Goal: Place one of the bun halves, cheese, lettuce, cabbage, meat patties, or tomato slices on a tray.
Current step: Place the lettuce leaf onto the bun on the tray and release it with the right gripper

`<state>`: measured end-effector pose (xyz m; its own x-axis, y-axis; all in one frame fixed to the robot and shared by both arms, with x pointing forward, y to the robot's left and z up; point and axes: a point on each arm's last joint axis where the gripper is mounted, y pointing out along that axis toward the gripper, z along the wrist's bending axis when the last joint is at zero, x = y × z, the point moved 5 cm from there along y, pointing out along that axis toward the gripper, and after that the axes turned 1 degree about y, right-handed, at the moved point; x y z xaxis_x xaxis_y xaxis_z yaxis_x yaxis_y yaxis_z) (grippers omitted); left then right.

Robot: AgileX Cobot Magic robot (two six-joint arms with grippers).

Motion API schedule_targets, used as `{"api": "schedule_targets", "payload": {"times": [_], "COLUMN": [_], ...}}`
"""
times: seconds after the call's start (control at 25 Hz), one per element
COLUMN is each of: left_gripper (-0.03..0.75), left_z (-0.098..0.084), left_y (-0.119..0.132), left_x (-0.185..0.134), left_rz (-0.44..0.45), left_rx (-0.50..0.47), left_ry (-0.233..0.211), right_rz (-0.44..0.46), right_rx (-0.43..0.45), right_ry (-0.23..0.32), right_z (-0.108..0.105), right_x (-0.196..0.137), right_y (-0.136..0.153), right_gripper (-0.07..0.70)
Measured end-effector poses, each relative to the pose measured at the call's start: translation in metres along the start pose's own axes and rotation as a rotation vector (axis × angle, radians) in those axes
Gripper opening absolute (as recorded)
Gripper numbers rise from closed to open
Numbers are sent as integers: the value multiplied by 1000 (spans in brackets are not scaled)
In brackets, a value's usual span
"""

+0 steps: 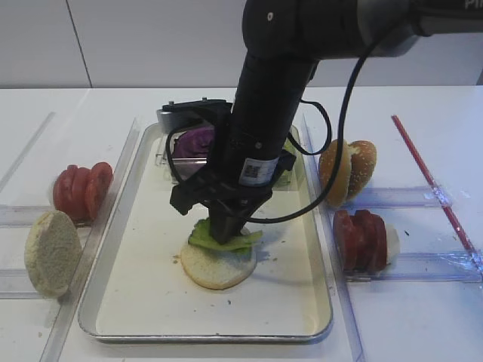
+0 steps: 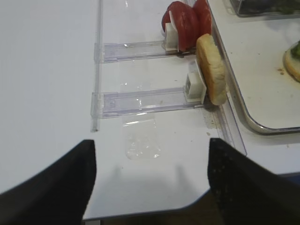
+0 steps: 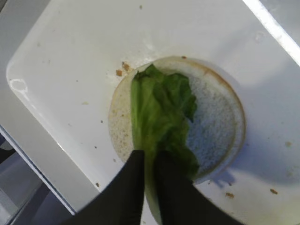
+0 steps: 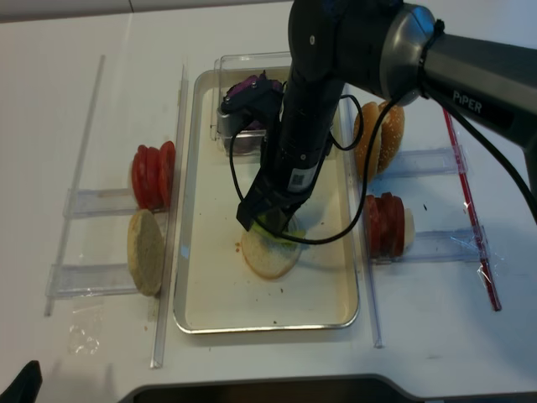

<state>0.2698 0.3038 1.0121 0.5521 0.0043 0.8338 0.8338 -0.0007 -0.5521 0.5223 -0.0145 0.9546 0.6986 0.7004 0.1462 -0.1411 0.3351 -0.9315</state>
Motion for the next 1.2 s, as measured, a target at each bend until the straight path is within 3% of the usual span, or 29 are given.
{"api": "schedule_targets", "payload": {"times": [0.2, 0.32, 0.64, 0.88, 1.08, 1.2], "left_gripper": [504, 504, 504, 504, 504, 504], "left_z": [0, 0, 0, 0, 0, 0], "left_y": [0, 0, 0, 0, 0, 0], "left_x": [0, 0, 0, 0, 0, 0], "left_rz": [0, 0, 0, 0, 0, 0], "left_rx": [0, 0, 0, 0, 0, 0], "left_ry": [0, 0, 0, 0, 0, 0], "right_rz": [-15, -18, -28, -117, -200, -233], "right_rx": [-14, -17, -29, -91, -204, -229], "right_ry": [19, 26, 47, 3, -10, -9], "right_z": [-2, -2, -2, 2, -3, -3], "right_x": [2, 2, 6, 30, 46, 51], "right_y": [0, 0, -6, -46, -78, -89], "right_gripper": [413, 499, 517, 519, 519, 519]}}
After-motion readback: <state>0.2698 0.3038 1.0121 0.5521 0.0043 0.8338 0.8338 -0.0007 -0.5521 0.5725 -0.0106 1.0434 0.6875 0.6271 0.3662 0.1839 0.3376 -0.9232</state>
